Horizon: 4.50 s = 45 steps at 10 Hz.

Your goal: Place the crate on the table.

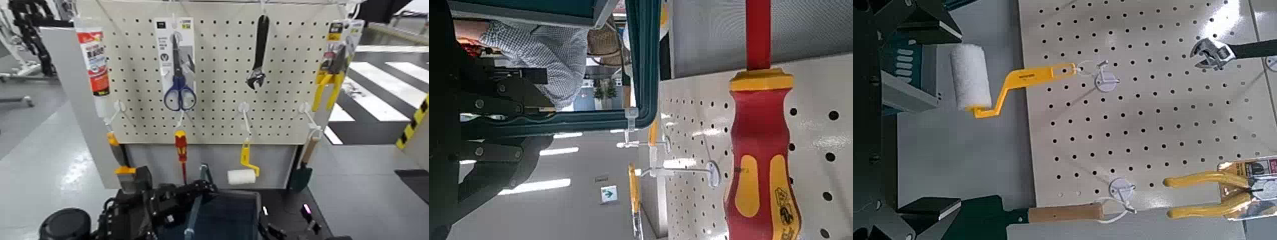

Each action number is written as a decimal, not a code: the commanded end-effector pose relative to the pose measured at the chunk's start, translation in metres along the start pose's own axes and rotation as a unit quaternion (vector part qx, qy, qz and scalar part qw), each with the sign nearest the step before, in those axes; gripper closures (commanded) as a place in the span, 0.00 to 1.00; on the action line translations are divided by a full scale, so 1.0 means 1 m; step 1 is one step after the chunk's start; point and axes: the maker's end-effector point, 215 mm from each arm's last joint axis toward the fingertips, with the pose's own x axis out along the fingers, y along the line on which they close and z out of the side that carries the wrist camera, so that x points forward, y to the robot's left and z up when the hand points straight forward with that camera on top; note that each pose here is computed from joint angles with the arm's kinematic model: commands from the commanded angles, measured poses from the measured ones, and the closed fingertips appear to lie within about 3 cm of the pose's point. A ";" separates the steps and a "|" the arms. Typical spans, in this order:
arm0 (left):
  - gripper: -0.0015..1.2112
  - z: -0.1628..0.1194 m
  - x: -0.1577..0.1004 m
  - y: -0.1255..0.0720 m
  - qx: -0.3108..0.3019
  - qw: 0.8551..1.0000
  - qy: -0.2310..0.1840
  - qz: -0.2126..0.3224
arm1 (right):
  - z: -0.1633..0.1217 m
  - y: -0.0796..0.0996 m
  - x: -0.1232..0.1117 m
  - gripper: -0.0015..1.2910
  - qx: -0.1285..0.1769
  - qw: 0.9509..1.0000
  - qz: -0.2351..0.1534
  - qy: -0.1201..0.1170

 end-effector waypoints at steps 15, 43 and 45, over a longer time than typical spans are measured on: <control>0.96 0.001 0.009 0.022 -0.013 0.999 -0.052 -0.003 | -0.002 -0.002 -0.001 0.11 0.003 1.000 -0.003 0.002; 0.11 0.072 -0.188 0.002 0.606 0.596 -0.341 0.403 | 0.002 -0.005 -0.002 0.11 0.000 1.000 -0.004 0.000; 0.11 0.060 -0.190 0.003 0.624 0.572 -0.344 0.407 | 0.001 -0.003 -0.002 0.12 0.000 1.000 -0.002 0.003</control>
